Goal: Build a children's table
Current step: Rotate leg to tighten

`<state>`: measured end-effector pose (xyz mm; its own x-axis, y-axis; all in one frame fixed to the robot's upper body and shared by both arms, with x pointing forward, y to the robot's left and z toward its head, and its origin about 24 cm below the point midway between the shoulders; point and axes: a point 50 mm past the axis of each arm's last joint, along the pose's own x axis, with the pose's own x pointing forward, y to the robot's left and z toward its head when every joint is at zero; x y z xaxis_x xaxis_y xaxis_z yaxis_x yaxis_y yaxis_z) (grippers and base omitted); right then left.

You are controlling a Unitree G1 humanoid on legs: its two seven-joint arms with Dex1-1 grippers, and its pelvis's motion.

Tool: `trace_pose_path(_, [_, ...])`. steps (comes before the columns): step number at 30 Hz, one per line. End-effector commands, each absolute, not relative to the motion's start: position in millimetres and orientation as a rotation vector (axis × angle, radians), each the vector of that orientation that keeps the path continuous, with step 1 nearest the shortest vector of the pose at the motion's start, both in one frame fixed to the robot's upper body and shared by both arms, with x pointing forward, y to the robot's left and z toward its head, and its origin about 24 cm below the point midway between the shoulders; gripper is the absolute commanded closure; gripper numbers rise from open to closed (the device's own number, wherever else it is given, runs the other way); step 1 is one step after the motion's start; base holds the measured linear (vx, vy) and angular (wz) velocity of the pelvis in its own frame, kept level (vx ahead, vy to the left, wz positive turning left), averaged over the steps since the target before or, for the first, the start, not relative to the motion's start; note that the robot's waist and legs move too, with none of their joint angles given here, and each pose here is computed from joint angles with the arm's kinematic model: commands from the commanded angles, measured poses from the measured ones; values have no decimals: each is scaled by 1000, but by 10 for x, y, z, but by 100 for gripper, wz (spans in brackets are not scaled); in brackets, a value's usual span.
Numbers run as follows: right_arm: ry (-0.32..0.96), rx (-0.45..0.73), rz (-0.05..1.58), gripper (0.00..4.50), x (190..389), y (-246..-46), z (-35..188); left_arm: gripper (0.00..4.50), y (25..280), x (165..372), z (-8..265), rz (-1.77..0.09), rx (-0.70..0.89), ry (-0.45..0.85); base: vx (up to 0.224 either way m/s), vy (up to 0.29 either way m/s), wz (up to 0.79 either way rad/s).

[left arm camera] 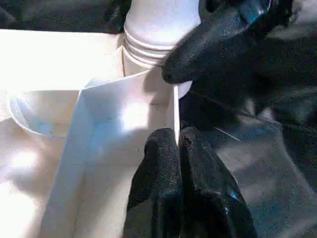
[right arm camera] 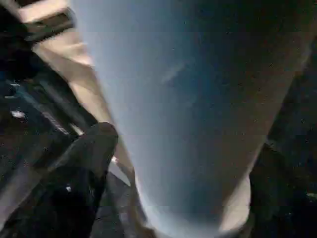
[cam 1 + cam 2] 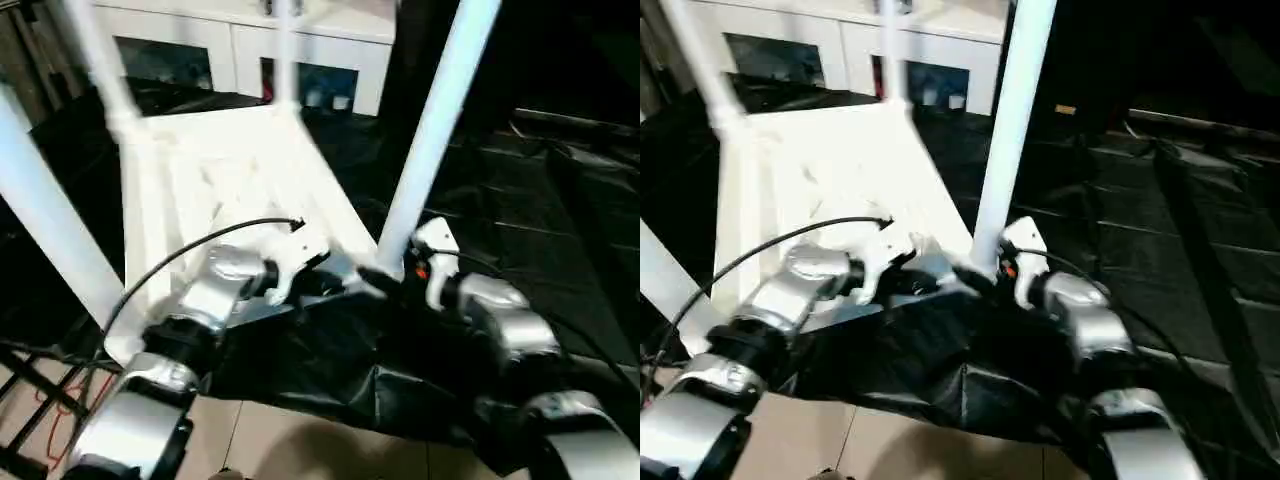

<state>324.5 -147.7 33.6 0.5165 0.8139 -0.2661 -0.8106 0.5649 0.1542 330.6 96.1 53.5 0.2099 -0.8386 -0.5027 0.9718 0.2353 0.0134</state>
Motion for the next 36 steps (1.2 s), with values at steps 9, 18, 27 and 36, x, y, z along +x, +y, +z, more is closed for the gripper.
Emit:
trace_pose_path(9, [399,4,1295,148,3025,-1368,341,450,913,3173,594,-1522,359,402,0,0,0])
trace_pose_path(18, [401,33,1305,185,2991,-1324,331,450,922,3174,576,-1503,356,415,0,0,0])
trace_pose_path(27, [415,65,831,187,3252,-1177,138,450,691,3295,586,-1332,349,385,0,0,0])
trace_pose_path(36, [380,68,618,117,3365,-872,110,450,428,3316,586,-1235,325,369,0,0,0])
